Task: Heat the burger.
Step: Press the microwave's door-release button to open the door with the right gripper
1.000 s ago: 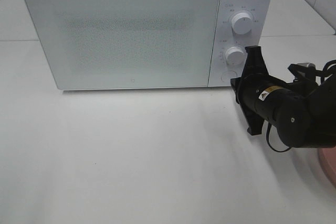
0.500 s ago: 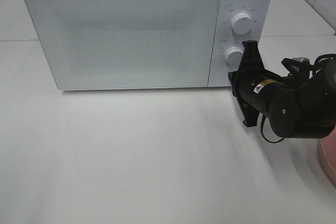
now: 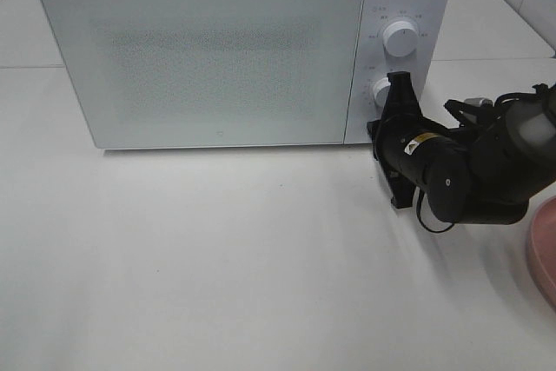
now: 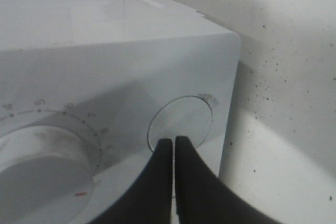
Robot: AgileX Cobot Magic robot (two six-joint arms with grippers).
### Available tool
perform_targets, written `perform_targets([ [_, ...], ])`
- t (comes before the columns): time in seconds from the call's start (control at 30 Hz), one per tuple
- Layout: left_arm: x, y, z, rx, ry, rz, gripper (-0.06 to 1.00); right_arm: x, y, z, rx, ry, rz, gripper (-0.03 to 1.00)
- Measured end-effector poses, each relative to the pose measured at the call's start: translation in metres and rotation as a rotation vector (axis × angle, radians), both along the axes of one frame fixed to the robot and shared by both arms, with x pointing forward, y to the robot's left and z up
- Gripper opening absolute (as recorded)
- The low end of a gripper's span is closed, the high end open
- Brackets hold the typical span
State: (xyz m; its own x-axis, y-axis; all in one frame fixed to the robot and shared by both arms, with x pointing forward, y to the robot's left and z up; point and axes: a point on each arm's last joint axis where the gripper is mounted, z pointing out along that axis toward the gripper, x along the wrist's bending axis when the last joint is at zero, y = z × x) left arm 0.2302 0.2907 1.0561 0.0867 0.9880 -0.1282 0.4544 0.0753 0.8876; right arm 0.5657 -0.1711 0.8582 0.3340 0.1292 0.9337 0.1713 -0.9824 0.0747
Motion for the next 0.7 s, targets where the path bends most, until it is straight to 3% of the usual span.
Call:
perform_targets([
  [0.43,0.0000,0.0000,0.0000,0.000,0.000,0.000,0.97,0.0086,-0.0063,-0.0079,-0.006,0.017,-0.018,0.01],
  [0.7,0.0000,0.0000,0.0000,0.000,0.000,0.000,0.97,0.0083,-0.0084,-0.0043,-0.001,-0.042,-0.036,0.01],
])
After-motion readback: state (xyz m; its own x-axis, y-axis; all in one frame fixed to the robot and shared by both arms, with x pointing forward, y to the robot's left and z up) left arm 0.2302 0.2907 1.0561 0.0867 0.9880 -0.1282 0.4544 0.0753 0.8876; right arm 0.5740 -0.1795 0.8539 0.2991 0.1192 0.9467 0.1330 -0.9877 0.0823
